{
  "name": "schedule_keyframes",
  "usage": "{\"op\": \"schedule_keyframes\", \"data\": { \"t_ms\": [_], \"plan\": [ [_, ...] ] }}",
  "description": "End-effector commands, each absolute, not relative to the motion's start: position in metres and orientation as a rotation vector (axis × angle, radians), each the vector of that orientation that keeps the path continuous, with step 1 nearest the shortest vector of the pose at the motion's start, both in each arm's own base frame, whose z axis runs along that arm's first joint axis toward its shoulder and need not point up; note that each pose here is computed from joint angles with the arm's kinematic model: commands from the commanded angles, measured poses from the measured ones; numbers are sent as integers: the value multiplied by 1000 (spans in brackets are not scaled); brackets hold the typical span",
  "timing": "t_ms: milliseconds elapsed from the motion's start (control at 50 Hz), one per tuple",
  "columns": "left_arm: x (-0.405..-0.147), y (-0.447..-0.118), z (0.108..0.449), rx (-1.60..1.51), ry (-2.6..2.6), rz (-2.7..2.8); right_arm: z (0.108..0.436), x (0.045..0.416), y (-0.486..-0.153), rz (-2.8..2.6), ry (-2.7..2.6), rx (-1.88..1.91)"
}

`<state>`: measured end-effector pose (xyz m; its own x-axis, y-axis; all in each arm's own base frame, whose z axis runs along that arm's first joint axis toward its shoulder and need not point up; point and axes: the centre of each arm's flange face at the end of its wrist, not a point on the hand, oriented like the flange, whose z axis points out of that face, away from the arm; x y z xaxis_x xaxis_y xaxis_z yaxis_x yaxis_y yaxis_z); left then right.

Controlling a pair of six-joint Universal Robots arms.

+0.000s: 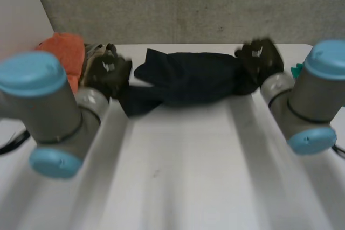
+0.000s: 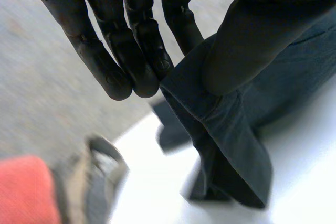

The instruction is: Fold the laundry.

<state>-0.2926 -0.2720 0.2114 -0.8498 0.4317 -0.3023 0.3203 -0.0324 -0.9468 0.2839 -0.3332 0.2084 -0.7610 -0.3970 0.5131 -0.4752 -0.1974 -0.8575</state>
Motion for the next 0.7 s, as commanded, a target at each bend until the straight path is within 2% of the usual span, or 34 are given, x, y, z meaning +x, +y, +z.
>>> {"op": "schedule_keyframes", "data": {
  "t_ms": [20, 60, 220, 300, 400, 440, 520, 600, 620, 700],
  "plan": [
    [-285, -223, 172, -973, -2226, 1818, 156, 263, -303, 1824, -2162, 1226],
    [-283, -211, 174, -1002, -2235, 1787, 159, 260, -292, 1768, -2192, 1271],
    [-254, -129, 201, -1302, -2314, 1505, 214, 216, -230, 1280, -2323, 1570],
    [-241, -85, 211, -1485, -2324, 1272, 227, 202, -206, 1039, -2356, 1755],
    [-234, -52, 218, -1618, -2319, 1057, 230, 195, -195, 913, -2335, 1906],
    [-238, -54, 217, -1629, -2311, 1068, 229, 195, -196, 909, -2332, 1913],
    [-251, -83, 211, -1593, -2355, 1152, 224, 196, -210, 949, -2342, 1874],
    [-271, -129, 213, -1534, -2342, 1357, 219, 202, -237, 1110, -2381, 1707],
    [-282, -152, 216, -1489, -2309, 1477, 216, 206, -249, 1182, -2389, 1642],
    [-311, -206, 224, -1382, -2193, 1756, 211, 214, -280, 1382, -2357, 1483]
  ]
}}
